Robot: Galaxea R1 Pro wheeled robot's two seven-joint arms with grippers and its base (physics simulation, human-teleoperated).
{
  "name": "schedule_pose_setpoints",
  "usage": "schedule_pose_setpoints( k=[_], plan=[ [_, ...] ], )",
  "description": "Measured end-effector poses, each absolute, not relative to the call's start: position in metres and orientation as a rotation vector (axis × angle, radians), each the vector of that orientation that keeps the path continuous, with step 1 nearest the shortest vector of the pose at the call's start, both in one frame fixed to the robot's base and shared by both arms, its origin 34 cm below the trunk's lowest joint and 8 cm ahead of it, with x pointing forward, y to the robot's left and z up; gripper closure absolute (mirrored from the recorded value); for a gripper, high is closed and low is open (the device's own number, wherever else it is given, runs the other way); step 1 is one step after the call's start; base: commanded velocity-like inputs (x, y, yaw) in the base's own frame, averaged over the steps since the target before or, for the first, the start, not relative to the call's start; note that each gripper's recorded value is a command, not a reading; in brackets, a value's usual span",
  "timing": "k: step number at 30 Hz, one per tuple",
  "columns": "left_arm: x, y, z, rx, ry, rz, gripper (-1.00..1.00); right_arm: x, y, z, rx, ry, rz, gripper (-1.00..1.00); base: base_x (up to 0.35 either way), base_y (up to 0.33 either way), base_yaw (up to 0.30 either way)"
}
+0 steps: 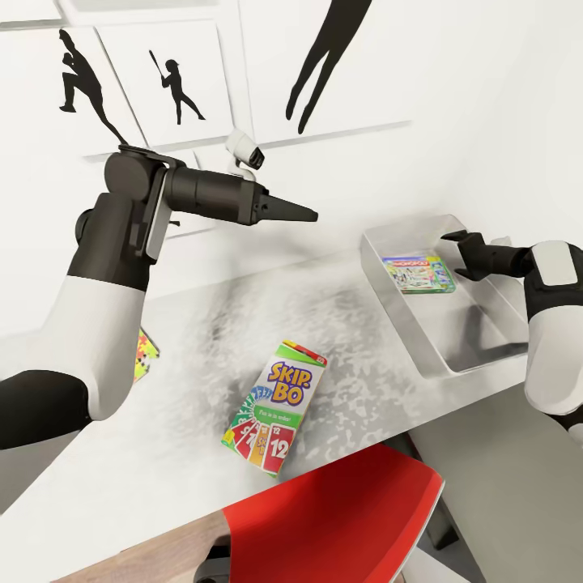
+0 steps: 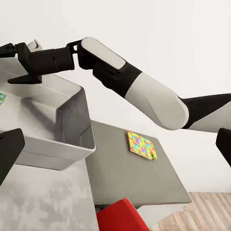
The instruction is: Put all the toys in the child's room - the three board games (two on the bed and one on the table), the two jigsaw puzzles on the table, and the tennis ball on the table - inside the toy box on the table in the child's room.
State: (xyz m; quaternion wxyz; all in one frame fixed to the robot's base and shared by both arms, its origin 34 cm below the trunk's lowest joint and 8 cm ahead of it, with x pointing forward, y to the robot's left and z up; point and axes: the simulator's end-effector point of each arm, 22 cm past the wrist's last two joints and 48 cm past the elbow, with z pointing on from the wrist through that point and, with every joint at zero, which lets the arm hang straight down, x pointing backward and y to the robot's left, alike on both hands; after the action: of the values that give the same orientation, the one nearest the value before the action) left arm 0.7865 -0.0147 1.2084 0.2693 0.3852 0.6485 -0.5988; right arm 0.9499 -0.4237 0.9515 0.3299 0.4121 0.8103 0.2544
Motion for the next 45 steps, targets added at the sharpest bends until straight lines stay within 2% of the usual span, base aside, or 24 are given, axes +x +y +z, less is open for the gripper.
schedule_pose_setpoints(
  k=[19,45],
  plan=[
    [0.788,-0.013,1.209,1.03,1.745,-1.618,-1.0,0.949,-0.427,0.956,1.065,2.117,0.666,-1.0,0.0,0.0,0.0],
    [0.779,-0.011,1.232,1.053,1.727,-1.589,-1.0,0.948,-0.417,1.029,0.9,2.09,0.696,-1.0,0.0,0.0,0.0]
  ],
)
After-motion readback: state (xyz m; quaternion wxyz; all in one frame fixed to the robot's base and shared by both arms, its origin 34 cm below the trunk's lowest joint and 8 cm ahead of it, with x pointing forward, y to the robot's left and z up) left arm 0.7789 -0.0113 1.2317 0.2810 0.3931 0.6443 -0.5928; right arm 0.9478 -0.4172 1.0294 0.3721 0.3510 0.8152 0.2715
